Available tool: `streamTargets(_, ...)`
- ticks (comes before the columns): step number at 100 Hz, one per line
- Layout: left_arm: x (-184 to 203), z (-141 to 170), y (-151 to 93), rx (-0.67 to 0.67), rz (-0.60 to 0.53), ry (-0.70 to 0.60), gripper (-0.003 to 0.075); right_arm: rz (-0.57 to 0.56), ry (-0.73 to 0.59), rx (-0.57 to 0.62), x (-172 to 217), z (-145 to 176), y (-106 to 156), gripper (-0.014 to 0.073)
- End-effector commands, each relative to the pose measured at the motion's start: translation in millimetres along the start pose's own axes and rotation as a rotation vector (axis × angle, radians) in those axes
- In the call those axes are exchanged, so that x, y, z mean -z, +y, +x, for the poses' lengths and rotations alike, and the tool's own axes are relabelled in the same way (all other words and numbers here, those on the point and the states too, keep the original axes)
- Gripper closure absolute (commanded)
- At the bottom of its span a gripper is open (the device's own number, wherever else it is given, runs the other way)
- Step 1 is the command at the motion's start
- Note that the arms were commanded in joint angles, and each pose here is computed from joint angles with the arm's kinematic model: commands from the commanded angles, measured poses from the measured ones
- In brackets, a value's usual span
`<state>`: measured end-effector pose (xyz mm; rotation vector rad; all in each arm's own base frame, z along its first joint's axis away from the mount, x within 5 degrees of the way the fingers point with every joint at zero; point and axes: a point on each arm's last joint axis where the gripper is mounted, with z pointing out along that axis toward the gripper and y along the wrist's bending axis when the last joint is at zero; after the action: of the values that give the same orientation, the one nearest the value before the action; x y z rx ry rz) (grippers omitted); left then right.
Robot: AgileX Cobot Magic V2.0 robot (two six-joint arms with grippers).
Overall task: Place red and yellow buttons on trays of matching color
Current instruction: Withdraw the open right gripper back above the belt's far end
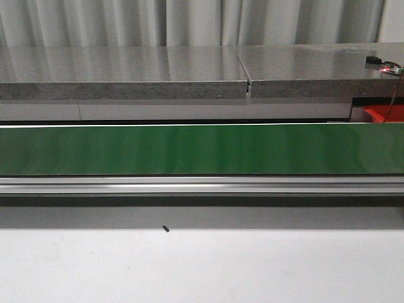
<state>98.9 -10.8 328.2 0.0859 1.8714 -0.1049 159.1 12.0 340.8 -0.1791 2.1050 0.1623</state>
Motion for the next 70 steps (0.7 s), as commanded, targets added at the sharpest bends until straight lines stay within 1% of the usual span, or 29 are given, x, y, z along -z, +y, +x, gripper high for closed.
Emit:
streamTargets(1,3.0,-15.7,0.1,0.010,-0.004,-0.107,0.0741,0.016,-0.081,0.007,6.5,-11.6,-0.2,0.0663)
streamTargets(25,3.0,-15.7,0.1,0.010,-0.004,-0.107,0.0737,0.016,-0.081,0.007,6.5,-11.6,-0.2,0.0663)
streamTargets(32,3.0,-15.6,0.1,0.010,-0.004,-0.106,0.0701,0.016,-0.081,0.007,6.5,-11.6,-0.2,0.0663)
streamTargets(35,3.0,-15.6,0.1,0.010,-0.004,-0.106,0.0671,0.016,-0.081,0.007,6.5,-11.6,-0.2,0.0663)
streamTargets(42,3.0,-15.2,0.0,0.010,-0.003,-0.102,0.0562,0.016,-0.081,0.007,6.5,-11.6,-0.2,0.0663)
streamTargets(47,3.0,-15.3,0.0,0.010,-0.003,-0.103,0.0447,0.016,-0.081,0.007,6.5,-11.6,-0.2,0.0663)
streamTargets(49,3.0,-15.3,0.0,0.010,-0.003,-0.103,0.0416,0.016,-0.081,0.007,6.5,-11.6,-0.2,0.0663)
streamTargets(54,3.0,-15.3,0.0,0.010,-0.003,-0.103,0.0289,0.016,-0.081,0.007,6.5,-11.6,-0.2,0.0663)
streamTargets(61,3.0,-16.0,0.1,0.012,-0.004,-0.110,0.0160,0.016,-0.081,0.007,6.5,-11.6,-0.2,0.0663)
streamTargets(66,3.0,-16.0,0.1,0.012,-0.004,-0.110,0.0111,0.016,-0.081,0.007,6.5,-11.6,-0.2,0.0663)
streamTargets(70,3.0,-16.0,0.2,0.011,-0.005,-0.110,0.0097,0.016,-0.081,0.007,6.5,-11.6,-0.2,0.0663)
